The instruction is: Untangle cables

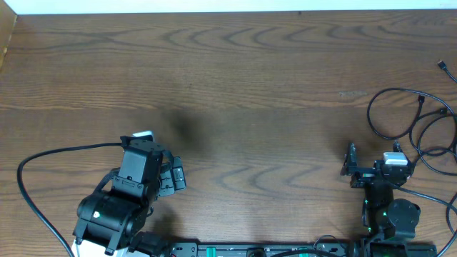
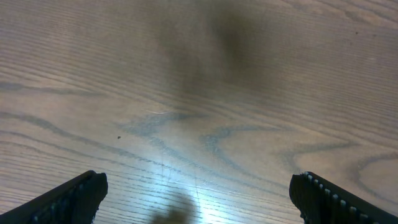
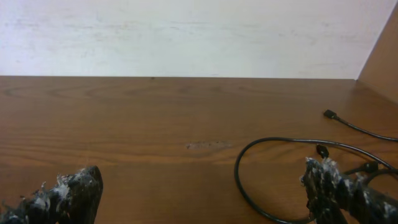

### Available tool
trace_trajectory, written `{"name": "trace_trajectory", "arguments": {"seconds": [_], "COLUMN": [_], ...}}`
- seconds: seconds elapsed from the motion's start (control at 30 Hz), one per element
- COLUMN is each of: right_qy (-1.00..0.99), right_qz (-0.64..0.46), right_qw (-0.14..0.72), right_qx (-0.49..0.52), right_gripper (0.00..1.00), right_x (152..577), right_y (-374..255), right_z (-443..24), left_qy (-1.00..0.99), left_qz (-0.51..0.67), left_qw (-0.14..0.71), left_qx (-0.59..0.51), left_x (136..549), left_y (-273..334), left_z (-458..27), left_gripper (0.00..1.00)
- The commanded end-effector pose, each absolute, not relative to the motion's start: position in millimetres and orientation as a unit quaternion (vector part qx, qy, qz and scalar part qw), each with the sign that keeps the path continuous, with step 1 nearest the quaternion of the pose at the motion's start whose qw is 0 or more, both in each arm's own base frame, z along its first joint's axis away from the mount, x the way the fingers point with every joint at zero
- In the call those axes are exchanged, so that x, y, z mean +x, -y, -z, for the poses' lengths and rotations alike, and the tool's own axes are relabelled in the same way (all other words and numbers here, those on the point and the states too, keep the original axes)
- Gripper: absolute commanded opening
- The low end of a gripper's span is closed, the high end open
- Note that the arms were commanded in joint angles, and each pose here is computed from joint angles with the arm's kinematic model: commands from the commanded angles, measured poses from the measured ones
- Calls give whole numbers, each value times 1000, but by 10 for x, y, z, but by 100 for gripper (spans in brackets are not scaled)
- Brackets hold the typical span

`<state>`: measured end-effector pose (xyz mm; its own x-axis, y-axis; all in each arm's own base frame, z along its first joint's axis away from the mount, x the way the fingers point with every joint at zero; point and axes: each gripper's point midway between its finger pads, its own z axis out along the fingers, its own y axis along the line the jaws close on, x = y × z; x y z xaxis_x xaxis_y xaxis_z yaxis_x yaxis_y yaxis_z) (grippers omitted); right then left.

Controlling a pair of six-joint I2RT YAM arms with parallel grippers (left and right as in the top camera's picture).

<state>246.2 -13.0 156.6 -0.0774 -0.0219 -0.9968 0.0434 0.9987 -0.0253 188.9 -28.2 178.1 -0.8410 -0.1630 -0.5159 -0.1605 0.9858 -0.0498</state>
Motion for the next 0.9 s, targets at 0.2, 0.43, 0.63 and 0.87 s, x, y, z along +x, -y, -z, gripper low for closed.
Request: {"name": "trace_trajectory", "arguments": {"seconds": [0.2,0.43,0.63,0.87], "right_qy": [-733,-733,-733,-733], "right_qz": [32,32,32,32], "right_qw": [679,679,679,679], "right_qx": [6,6,6,6], "right_gripper": [99,99,99,99], "right_x": [2458,2458,2458,2458], "right_y": [142,142,142,142], "right_z": [-1563,-1563,-1563,-1563], "left_qy": [-948,-920,-871,-809], "left_qz": [17,46,92,146], "left_qw": [308,376,466,560], "left_qx": [-79,-104,-125,-104], "left_x": [1820,1815,2021,2247], "left_y": [270,219,248,367], "left_z": [-1945,-2057,-2144,-2229], "left_gripper": [98,98,98,98]}}
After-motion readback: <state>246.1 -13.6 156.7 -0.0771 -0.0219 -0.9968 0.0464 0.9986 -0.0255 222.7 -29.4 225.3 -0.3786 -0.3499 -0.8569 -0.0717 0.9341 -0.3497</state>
